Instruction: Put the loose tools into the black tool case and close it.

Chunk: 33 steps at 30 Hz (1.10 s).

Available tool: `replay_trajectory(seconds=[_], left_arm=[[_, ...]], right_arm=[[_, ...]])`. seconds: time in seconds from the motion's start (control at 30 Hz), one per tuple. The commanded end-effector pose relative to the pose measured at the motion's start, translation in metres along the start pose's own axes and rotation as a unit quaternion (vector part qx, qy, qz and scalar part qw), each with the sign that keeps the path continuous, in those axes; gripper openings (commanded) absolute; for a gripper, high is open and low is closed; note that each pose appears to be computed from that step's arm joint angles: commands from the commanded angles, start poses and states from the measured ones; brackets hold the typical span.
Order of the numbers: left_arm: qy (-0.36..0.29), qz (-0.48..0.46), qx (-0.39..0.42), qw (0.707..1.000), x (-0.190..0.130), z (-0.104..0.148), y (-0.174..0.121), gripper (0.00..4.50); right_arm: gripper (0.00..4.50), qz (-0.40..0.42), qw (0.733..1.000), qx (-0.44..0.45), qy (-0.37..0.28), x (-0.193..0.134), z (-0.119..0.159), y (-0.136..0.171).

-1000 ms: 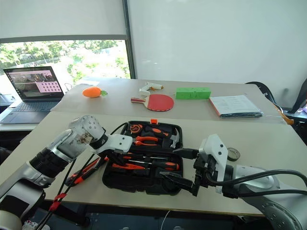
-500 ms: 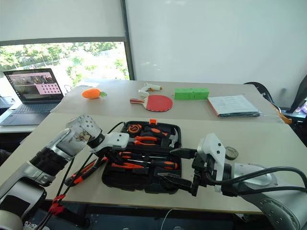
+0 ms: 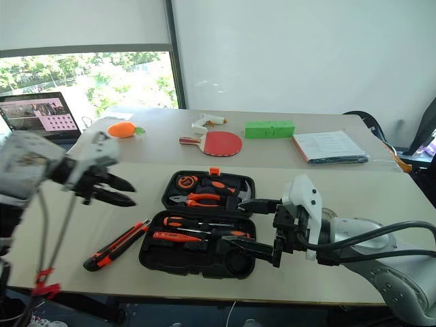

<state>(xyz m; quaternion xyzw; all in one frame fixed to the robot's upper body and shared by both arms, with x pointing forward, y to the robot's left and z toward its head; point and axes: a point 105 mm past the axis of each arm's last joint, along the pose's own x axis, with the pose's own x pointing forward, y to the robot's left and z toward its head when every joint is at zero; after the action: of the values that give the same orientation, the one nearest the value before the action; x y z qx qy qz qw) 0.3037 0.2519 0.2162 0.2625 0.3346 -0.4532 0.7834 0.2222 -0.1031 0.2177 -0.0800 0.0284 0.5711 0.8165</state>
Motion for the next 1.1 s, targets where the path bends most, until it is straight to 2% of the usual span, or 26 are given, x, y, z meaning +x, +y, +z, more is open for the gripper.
replay_trajectory(seconds=[0.03,0.07,0.13,0.33,0.5,0.63,0.87,1.1], left_arm=[[-0.011,0.053,-0.022,0.998,-0.024,-0.02,-0.001,4.2],[-0.007,0.071,-0.038,0.997,-0.034,-0.037,-0.003,4.47],[0.001,0.092,-0.057,0.994,-0.048,-0.057,-0.01,4.47],[0.016,0.127,-0.088,0.988,-0.051,-0.064,-0.014,4.47],[0.026,0.065,-0.117,0.991,-0.011,-0.044,-0.035,4.47],[0.064,0.045,-0.126,0.989,0.016,-0.044,-0.043,4.47],[0.101,0.054,-0.115,0.987,0.059,-0.048,-0.035,4.47],[0.128,0.065,-0.103,0.984,0.072,-0.059,-0.025,4.47]], right_arm=[[4.5,0.02,0.999,-0.026,-0.004,-0.001,0.008,0.003],[4.5,0.027,0.999,-0.03,-0.001,-0.001,0.008,0.003],[4.5,0.034,0.999,-0.034,0.002,-0.002,0.008,0.002],[4.5,0.054,0.998,-0.033,0.007,-0.001,0.006,0.002],[4.5,0.088,0.996,-0.011,0.002,-0.002,0.009,0.012],[4.5,0.091,0.996,-0.022,0.007,-0.001,0.007,0.02],[4.5,0.064,0.998,-0.027,0.007,0.001,0.004,0.022],[4.5,0.05,0.998,-0.026,0.008,0.0,0.002,0.023]])
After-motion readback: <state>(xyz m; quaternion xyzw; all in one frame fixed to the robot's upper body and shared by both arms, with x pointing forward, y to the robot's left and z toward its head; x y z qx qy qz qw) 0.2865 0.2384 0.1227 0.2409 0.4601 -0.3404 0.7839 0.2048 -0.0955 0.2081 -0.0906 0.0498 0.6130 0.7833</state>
